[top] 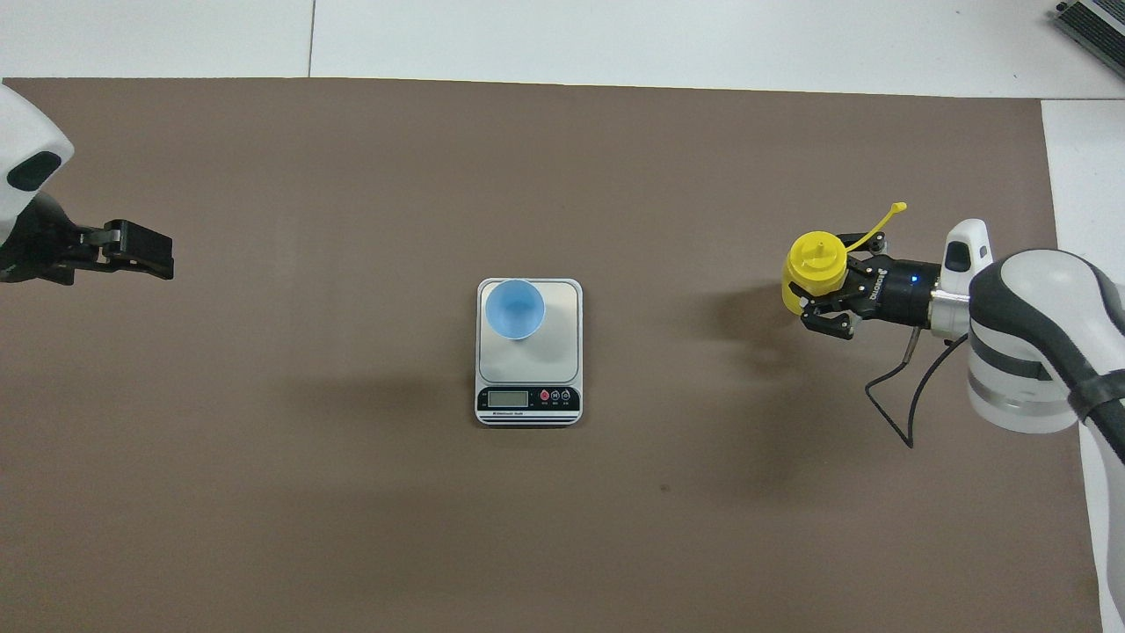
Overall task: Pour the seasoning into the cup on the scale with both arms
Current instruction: 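Lower the yellow bottle onto the table with the right gripper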
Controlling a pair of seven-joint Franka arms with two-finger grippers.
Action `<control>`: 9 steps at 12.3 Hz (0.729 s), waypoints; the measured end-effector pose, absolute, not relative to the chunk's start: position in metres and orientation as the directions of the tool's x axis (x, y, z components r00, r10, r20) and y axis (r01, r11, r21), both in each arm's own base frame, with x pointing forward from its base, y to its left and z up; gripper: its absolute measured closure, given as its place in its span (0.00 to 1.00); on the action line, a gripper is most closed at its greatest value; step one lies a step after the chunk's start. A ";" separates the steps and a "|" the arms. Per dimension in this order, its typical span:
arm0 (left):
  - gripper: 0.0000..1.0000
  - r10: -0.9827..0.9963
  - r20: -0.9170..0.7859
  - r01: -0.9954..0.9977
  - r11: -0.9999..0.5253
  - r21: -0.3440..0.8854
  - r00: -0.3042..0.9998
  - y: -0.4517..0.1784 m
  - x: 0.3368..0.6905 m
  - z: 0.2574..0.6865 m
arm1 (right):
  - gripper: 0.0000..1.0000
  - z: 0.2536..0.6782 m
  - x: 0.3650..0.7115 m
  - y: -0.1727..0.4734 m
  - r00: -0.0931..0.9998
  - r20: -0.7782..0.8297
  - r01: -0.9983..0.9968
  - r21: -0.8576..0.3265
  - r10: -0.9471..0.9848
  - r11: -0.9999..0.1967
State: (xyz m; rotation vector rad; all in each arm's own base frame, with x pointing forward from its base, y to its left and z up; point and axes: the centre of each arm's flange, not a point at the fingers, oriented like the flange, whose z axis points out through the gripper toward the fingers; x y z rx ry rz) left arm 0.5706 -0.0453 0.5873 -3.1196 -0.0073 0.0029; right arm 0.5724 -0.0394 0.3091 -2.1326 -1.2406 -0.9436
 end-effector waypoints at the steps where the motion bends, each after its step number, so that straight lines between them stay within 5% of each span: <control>1: 0.00 0.005 -0.002 0.005 -1.000 -0.022 1.000 -0.045 0.571 0.587 | 0.56 0.303 0.571 -0.046 0.352 0.783 0.878 -0.086 0.514 -0.471; 8: 0.00 0.005 -0.002 0.005 -1.000 -0.022 1.000 -0.045 0.571 0.587 | 0.56 0.279 0.563 -0.078 0.333 0.815 0.883 -0.093 0.474 -0.461; 9: 0.00 0.005 -0.002 0.005 -1.000 -0.022 1.000 -0.045 0.571 0.587 | 0.51 0.279 0.563 -0.078 0.333 0.815 0.883 -0.093 0.474 -0.460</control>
